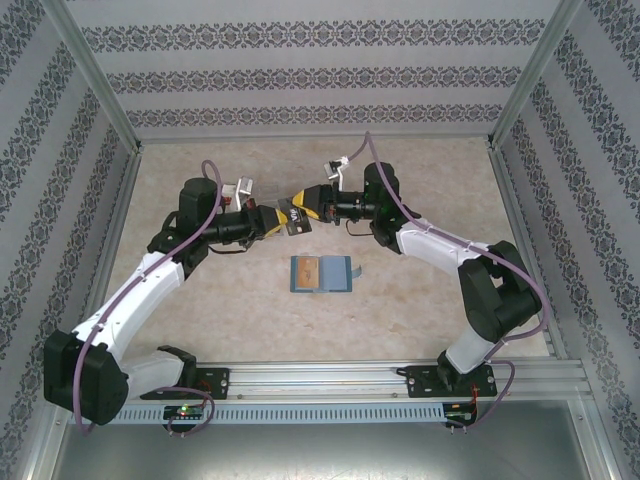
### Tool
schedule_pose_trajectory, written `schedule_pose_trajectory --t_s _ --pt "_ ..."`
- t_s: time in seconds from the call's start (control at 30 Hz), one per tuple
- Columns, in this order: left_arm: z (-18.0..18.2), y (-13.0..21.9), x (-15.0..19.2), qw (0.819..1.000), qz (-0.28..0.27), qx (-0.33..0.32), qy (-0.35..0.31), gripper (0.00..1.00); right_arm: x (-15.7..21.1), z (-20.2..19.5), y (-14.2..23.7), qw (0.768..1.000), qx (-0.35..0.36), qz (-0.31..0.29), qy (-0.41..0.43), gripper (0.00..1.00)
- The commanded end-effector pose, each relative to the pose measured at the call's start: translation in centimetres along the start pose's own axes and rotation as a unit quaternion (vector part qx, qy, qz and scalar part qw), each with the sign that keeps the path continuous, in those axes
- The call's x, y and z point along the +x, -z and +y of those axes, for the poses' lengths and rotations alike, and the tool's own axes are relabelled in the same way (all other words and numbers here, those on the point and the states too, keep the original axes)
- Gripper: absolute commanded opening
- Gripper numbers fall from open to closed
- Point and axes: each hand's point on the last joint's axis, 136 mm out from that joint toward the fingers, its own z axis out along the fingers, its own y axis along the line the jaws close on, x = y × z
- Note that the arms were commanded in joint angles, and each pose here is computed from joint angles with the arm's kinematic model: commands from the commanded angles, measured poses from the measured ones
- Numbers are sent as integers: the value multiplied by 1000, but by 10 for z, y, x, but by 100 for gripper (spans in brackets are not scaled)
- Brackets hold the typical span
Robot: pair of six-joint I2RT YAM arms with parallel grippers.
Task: Take the credit cards out of the card holder
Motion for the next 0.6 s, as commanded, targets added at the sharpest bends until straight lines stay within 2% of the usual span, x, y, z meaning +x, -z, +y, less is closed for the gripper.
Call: schedule_pose_trajectory --t_s 0.0,0.07,0.2,0.27,0.37,0.57 --pt "-23 9 -6 999 -13 51 5 0 0 33 -7 999 -40 10 23 14" --pt "-26 11 -7 998 -19 52 6 2 0 34 -10 999 -42 6 21 10" --pt "-31 13 -13 997 -38 63 11 29 0 35 -16 999 -43 -4 18 8" --pt "-34 13 -16 997 -42 70 11 32 1 35 -20 999 -43 -6 11 8" --pt "-39 14 -20 996 -49 75 5 29 3 33 -23 999 -43 -3 2 8" --pt "-34 14 -21 996 -58 61 -5 8 1 24 -16 1000 -28 -11 -2 11"
